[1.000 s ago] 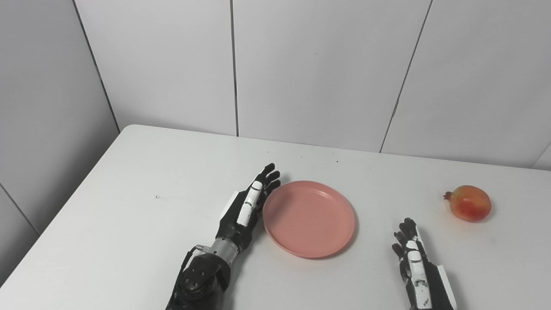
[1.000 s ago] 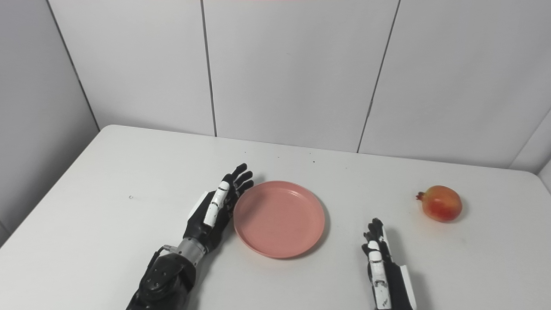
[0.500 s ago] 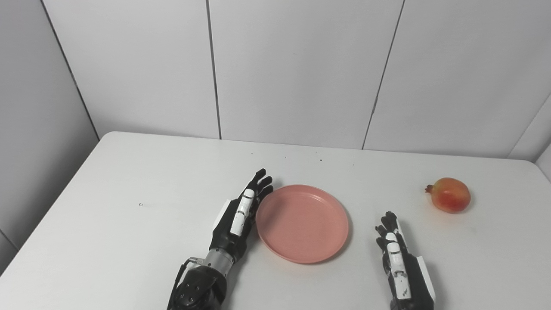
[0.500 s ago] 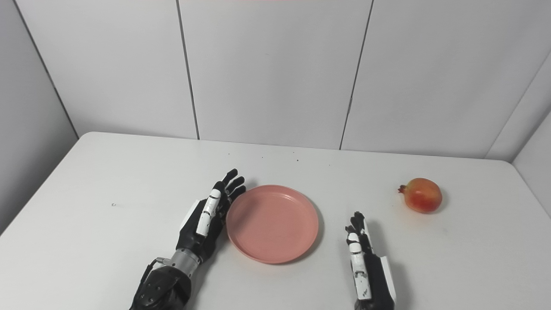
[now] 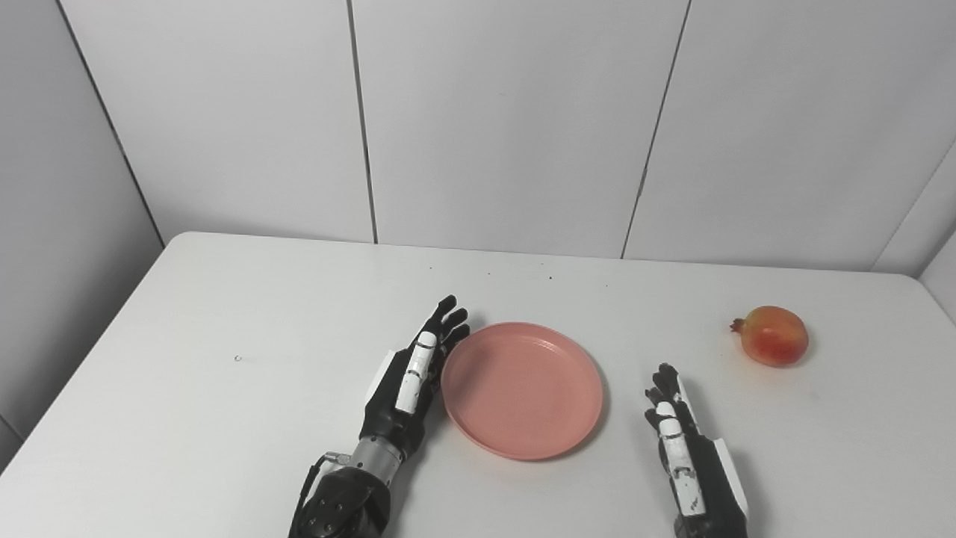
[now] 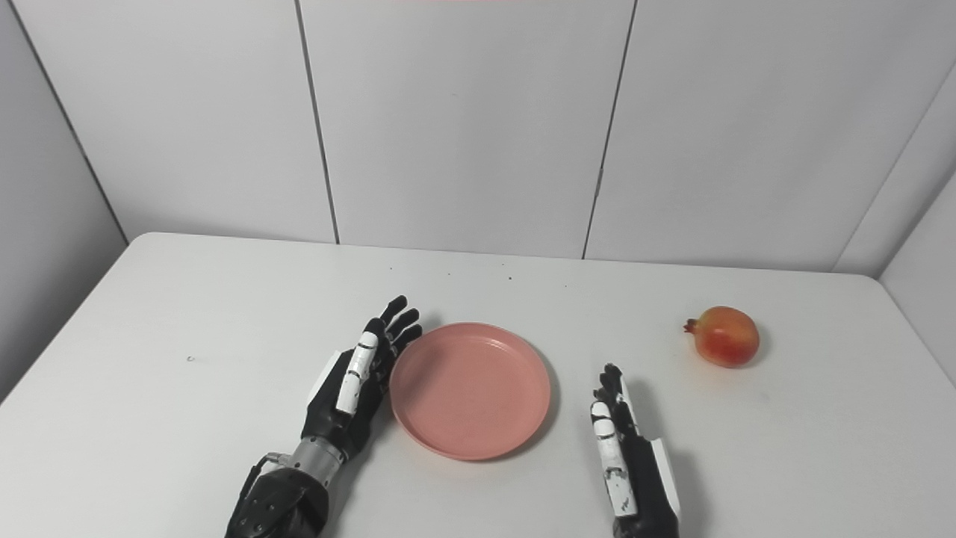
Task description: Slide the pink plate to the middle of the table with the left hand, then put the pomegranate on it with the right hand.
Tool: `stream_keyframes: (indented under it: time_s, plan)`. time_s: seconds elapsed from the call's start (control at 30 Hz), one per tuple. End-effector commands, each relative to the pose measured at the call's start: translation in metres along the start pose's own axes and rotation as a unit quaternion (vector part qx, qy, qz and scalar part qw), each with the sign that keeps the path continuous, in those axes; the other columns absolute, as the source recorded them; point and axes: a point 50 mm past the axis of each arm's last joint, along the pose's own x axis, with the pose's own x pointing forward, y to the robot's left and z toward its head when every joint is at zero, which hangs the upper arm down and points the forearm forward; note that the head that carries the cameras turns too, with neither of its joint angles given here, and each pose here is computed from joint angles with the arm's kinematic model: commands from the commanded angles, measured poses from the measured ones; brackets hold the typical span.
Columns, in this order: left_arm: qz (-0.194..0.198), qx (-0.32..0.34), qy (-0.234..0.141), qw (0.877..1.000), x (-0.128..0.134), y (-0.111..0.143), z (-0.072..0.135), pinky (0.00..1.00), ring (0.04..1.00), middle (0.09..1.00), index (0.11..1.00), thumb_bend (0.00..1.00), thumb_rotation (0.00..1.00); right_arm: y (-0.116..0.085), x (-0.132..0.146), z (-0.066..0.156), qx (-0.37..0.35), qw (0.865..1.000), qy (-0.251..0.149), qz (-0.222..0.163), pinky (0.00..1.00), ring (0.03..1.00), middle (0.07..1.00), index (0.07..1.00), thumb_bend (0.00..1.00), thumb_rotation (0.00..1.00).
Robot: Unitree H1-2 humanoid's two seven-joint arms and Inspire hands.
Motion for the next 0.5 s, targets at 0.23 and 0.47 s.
stream_keyframes:
  time_s: [0.23,0.47]
  plan:
    - [0.005,-0.001,0.020,1.000,-0.017,0.001,-0.014,0.96,0.943,0.952,0.944,0.47,1.00,-0.023,0.008,0.069,-0.183,0.976,-0.107,-0.041,0.91,0.952,0.962,0.967,0.52,1.00]
    - [0.009,-0.002,0.022,1.000,-0.019,0.005,-0.015,0.96,0.944,0.953,0.945,0.47,1.00,-0.052,0.013,0.111,-0.297,0.938,-0.165,-0.068,0.87,0.916,0.941,0.945,0.56,1.00]
